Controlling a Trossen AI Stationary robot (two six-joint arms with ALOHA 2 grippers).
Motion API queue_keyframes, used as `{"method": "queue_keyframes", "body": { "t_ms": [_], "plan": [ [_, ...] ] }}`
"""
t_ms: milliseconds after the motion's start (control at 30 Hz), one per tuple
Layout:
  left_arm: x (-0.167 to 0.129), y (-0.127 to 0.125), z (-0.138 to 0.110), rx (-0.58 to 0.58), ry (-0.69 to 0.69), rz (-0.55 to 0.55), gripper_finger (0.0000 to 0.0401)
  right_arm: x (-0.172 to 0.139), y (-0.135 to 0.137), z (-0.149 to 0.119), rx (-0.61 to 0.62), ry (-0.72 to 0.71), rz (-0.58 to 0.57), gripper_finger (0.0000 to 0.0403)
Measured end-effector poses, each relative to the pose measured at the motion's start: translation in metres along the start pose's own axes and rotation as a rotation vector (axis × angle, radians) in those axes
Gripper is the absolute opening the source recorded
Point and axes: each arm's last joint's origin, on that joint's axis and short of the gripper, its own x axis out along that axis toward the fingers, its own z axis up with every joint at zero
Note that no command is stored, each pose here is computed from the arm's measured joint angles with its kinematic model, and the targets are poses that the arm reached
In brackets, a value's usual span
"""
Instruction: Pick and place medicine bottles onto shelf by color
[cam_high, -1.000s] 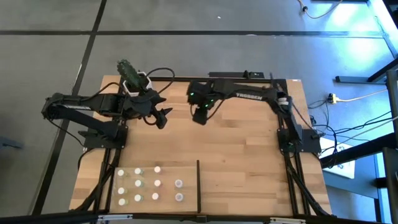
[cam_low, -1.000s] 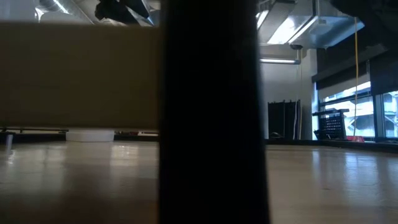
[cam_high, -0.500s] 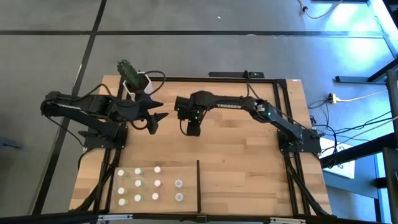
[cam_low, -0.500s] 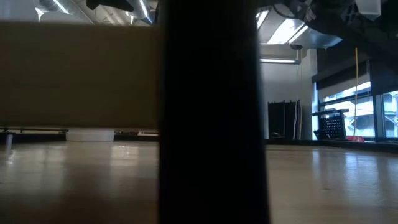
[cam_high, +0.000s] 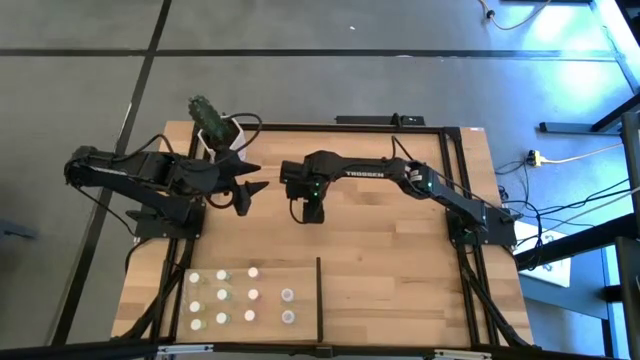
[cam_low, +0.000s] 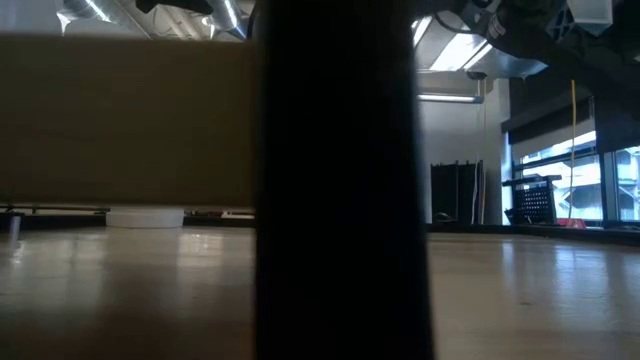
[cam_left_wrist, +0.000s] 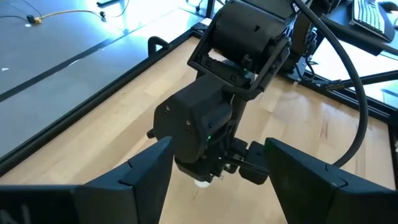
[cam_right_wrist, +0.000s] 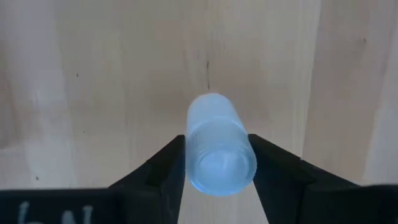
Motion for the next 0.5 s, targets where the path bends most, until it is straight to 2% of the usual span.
{"method": "queue_keyframes", "body": {
  "t_ms": [333, 500],
  "plan": [
    [0.0001, -0.0001, 0.0, 0.001, 0.0, 0.0, 0.0244, 0.0001, 0.0002, 0.0025, 0.027, -0.027, 0.015, 0.0215],
    [0.0001, 0.0004, -0.0008, 0.007, 0.007, 0.004, 0.0244, -0.0057, 0.0003, 0.0005, 0.032, -0.018, 0.02, 0.0225]
  ]
}}
